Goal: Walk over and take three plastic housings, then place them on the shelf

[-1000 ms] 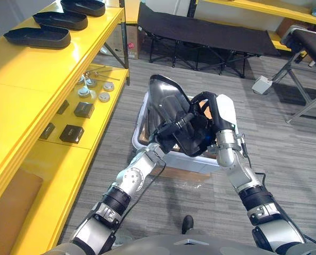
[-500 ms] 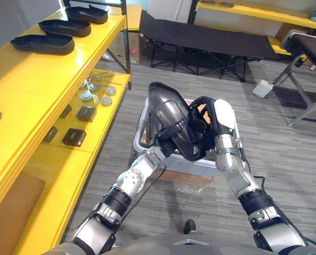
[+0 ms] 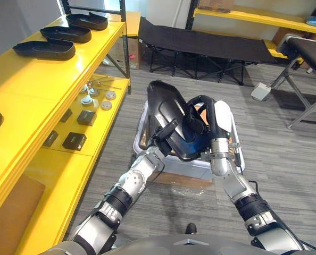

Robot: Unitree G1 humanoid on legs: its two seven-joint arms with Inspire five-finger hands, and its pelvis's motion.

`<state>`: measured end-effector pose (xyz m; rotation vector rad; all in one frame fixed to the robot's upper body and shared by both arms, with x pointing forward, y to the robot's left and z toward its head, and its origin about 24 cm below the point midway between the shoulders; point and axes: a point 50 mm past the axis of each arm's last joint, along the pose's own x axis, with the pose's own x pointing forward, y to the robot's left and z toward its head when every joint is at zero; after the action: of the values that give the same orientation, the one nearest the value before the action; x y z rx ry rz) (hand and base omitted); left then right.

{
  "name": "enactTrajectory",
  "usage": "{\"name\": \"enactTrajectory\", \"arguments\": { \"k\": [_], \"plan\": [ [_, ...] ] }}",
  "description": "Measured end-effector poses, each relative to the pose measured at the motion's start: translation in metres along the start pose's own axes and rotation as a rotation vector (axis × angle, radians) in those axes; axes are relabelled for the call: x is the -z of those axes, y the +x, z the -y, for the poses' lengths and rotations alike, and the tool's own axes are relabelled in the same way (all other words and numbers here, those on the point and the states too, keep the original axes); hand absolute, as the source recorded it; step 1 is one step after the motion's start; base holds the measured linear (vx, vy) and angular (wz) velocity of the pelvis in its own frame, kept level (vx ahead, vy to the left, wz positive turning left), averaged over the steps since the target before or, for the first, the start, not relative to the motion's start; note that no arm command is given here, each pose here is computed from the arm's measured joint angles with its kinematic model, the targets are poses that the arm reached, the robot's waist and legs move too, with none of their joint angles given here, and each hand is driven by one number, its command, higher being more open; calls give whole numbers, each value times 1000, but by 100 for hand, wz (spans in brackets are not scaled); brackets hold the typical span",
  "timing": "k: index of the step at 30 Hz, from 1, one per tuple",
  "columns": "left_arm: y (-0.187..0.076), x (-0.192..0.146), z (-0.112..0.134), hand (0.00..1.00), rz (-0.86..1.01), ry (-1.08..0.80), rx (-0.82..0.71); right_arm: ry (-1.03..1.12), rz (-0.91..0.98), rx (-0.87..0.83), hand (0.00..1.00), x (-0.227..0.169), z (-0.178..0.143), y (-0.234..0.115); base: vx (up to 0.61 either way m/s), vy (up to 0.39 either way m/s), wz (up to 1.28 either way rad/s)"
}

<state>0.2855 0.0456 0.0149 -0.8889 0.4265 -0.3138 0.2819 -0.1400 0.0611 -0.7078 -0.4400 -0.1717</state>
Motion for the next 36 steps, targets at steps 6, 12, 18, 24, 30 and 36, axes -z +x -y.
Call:
{"name": "enactTrajectory", "arguments": {
  "k": [6, 12, 18, 24, 30, 36],
  "plan": [
    [0, -5, 8, 0, 59, 15, 53, 48, 34, 103, 100, -7, 5, -3, 0, 0, -3],
    [-7, -31, 43, 0, 247, 192, 149, 250, -24, 301, 100, -15, 20, -17, 6, 1, -4],
    [-25, -74, 69, 0, 640, 472, 7, 317, -139, 362, 100, -7, 24, -46, -5, 4, -4],
    [-57, -103, 17, 0, 902, 778, -464, 387, -261, 513, 100, 8, 60, -68, -10, 4, -3],
    [-87, -108, -14, 0, 928, 898, -572, 412, -457, 576, 100, 26, 70, -98, 0, 6, -9],
    [-96, -73, -2, 0, 820, 933, -351, 610, -623, 431, 100, 39, 57, -127, 3, 0, -1]
  ]
}}
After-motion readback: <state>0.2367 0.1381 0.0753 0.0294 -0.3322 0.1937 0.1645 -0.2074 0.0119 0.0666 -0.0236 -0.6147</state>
